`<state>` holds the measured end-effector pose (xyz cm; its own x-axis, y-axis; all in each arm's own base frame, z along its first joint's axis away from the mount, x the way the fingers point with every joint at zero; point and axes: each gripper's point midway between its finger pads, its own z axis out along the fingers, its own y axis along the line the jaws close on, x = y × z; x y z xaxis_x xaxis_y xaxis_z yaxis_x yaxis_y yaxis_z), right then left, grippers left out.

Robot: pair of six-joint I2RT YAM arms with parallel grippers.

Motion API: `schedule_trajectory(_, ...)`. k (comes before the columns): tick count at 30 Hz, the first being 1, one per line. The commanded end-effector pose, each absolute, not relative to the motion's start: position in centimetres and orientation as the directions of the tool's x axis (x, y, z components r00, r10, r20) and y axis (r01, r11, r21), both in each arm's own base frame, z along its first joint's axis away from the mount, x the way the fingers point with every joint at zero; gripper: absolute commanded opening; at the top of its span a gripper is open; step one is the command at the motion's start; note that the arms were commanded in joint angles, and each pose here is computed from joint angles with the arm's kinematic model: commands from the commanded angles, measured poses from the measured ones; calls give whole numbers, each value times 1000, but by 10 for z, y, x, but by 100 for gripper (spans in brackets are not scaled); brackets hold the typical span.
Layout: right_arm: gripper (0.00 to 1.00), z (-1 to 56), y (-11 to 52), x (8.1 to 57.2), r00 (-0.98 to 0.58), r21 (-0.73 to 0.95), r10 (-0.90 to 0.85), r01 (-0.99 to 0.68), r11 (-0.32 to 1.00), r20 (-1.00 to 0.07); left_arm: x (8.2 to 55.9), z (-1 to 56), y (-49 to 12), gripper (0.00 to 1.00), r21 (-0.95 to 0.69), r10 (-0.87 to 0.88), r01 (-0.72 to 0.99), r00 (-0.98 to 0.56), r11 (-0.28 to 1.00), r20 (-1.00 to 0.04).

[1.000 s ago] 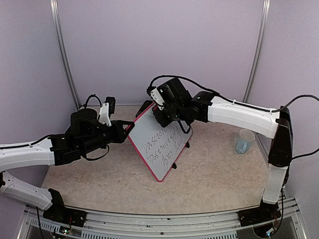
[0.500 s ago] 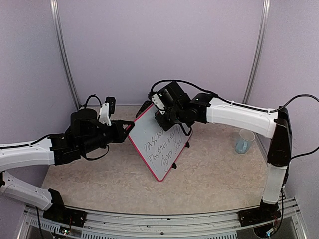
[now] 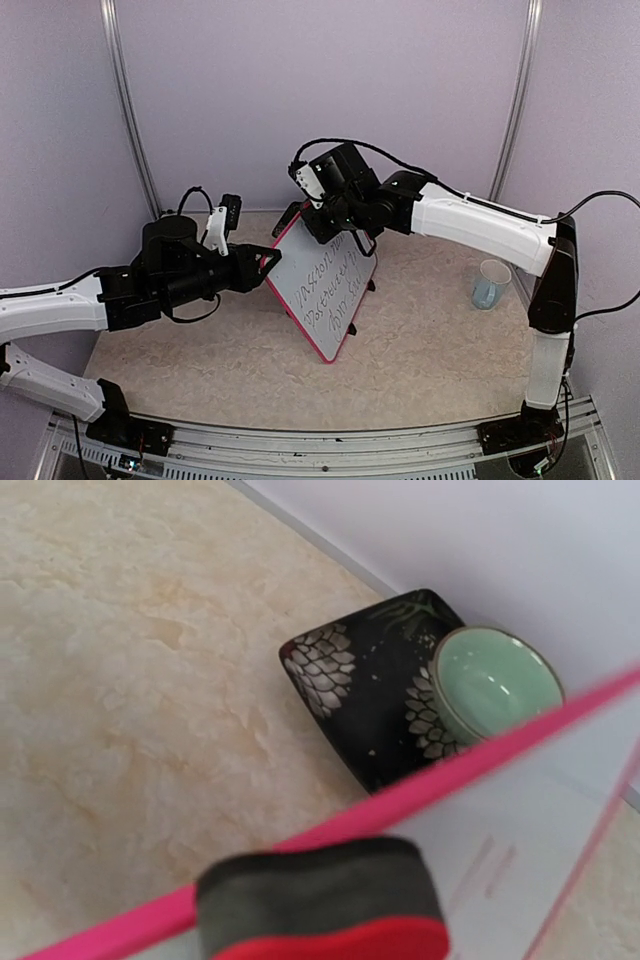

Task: Erase the whiteboard
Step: Erase the whiteboard at the center of the board.

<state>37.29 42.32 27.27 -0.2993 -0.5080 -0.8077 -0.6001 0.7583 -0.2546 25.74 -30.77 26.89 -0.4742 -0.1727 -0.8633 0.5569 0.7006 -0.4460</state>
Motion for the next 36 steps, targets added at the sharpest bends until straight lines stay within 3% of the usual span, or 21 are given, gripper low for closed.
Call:
schedule_trajectory(1, 28, 260, 429, 369, -304, -225, -496, -622, 750, -814, 239, 295, -323, 36, -415, -104, 654, -460, 632, -882)
schedule_trajectory(15, 28, 267, 413, 360, -304, -219, -481, -611, 761, -823, 270, 297, -306, 50, -452, -139, 551, -516, 702, -845)
schedule_trajectory(36, 29, 289, 359, 355, -314, -189, -404, -539, 821, -859, 310, 281, -332, 51, -372, -29, 456, -601, 809, -799)
